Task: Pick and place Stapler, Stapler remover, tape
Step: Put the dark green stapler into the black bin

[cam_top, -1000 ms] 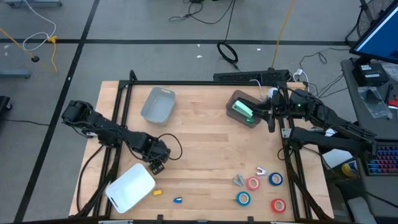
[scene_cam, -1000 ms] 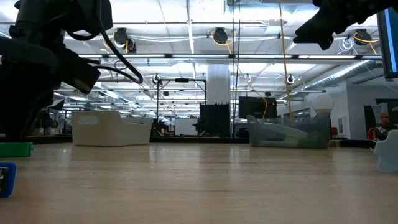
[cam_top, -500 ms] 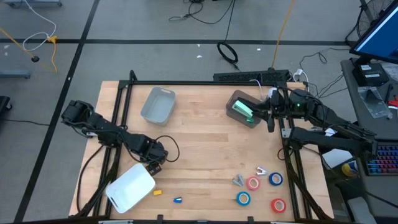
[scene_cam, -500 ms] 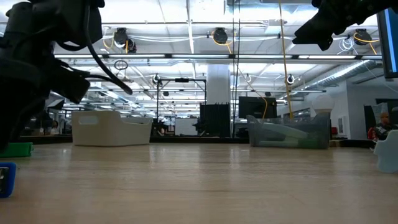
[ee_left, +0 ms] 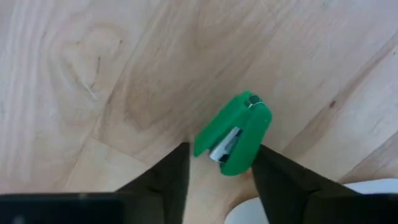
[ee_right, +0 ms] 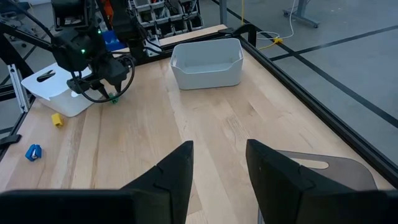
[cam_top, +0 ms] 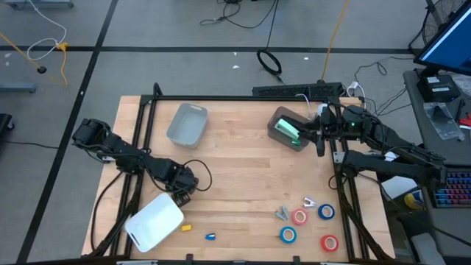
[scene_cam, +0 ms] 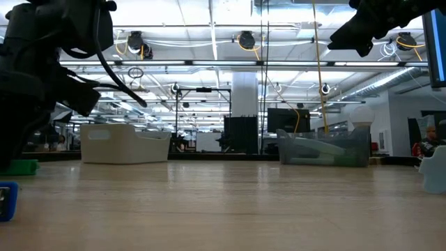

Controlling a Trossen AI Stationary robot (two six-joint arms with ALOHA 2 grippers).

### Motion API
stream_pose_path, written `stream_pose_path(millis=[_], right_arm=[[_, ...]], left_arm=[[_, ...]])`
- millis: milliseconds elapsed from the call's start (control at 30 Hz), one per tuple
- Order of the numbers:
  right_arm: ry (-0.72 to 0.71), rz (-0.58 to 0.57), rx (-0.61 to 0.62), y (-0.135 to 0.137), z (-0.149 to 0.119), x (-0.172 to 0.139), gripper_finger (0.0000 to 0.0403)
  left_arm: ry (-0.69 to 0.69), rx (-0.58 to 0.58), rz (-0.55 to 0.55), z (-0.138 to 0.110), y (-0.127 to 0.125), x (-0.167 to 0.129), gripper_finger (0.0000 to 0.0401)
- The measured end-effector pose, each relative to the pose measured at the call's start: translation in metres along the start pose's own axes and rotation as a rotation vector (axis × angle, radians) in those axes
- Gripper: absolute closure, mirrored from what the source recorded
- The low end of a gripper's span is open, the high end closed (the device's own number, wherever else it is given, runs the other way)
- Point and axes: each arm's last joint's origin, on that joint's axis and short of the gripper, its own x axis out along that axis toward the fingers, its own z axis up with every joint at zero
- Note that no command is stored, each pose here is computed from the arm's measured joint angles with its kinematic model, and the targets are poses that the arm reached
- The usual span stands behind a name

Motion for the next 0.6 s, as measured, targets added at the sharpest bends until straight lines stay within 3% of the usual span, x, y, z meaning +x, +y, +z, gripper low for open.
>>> stream_pose_path(millis=[200,600], right_arm=[[0.000,0.000,0.000,0.0000,0.0000,0.0000,0.0261],[0.000,0.005,0.026,0.0002,0.0000,0.0000,0.0261]], left_arm=[[-0.022,-0.006,-0.015,0.0019,-0.0016,0.0000,0.0305],[-0.075,0.005,-0.077,0.0068,-0.0080,-0.0003,0.0395]])
